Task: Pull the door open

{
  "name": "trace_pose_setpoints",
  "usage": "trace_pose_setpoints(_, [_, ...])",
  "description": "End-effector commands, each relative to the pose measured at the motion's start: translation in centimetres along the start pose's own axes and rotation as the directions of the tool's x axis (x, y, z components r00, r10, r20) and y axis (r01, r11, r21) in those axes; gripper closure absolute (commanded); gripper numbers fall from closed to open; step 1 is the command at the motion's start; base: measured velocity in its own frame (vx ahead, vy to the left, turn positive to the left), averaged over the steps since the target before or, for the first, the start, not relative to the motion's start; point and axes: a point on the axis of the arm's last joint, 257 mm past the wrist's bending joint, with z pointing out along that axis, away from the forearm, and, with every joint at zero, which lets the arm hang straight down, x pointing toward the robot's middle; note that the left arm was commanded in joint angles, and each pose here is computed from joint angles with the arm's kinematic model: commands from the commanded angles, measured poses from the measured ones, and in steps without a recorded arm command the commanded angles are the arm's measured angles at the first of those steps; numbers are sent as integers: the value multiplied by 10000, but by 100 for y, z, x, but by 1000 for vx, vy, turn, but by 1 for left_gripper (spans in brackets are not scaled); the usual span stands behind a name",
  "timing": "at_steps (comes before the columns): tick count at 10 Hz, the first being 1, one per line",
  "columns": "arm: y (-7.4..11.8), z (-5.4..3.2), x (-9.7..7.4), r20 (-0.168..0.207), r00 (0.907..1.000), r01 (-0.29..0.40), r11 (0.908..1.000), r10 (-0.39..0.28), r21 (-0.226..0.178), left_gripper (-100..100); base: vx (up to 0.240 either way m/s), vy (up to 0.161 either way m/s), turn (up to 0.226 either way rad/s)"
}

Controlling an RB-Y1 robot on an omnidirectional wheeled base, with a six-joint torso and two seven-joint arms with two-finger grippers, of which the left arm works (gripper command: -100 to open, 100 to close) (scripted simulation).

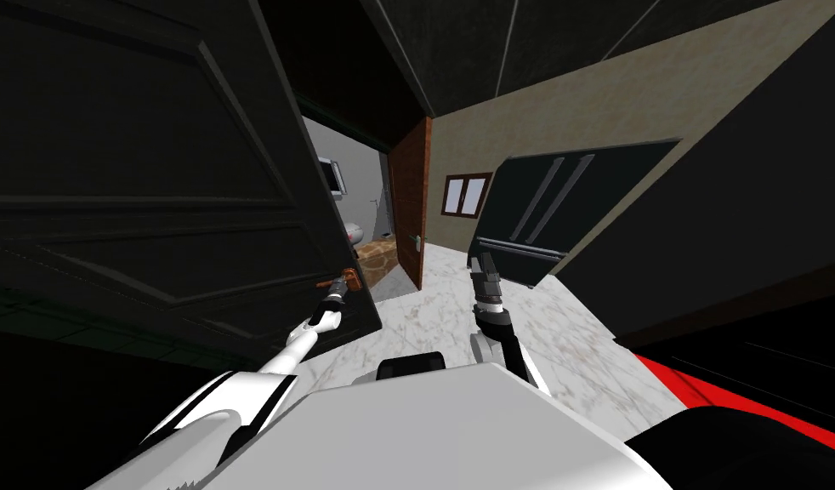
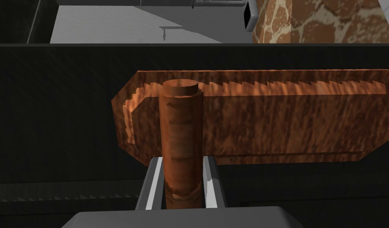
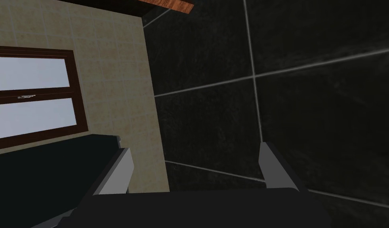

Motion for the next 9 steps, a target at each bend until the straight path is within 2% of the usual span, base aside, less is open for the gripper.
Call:
trace_pose_setpoints(1, [4, -14, -3, -112, 9999, -26, 10000, 26, -12, 100, -192, 65, -94])
trace_pose_setpoints(4, [3, -23, 49, -348, 9994, -35, 10000, 35, -16, 100, -203, 54, -77])
trace_pose_setpoints(5, [7, -13, 104, -385, 9993, 4, 10000, -4, -10, 100, -81, 17, -45])
trace_pose_setpoints(7, [1, -79, 179, -939, 9956, -35, 10000, 38, 33, 100, -132, 18, 4])
trace_pose_setpoints(9, [-12, -116, 213, -1247, 9922, -51, 10000, 59, 65, 100, -146, 38, 7])
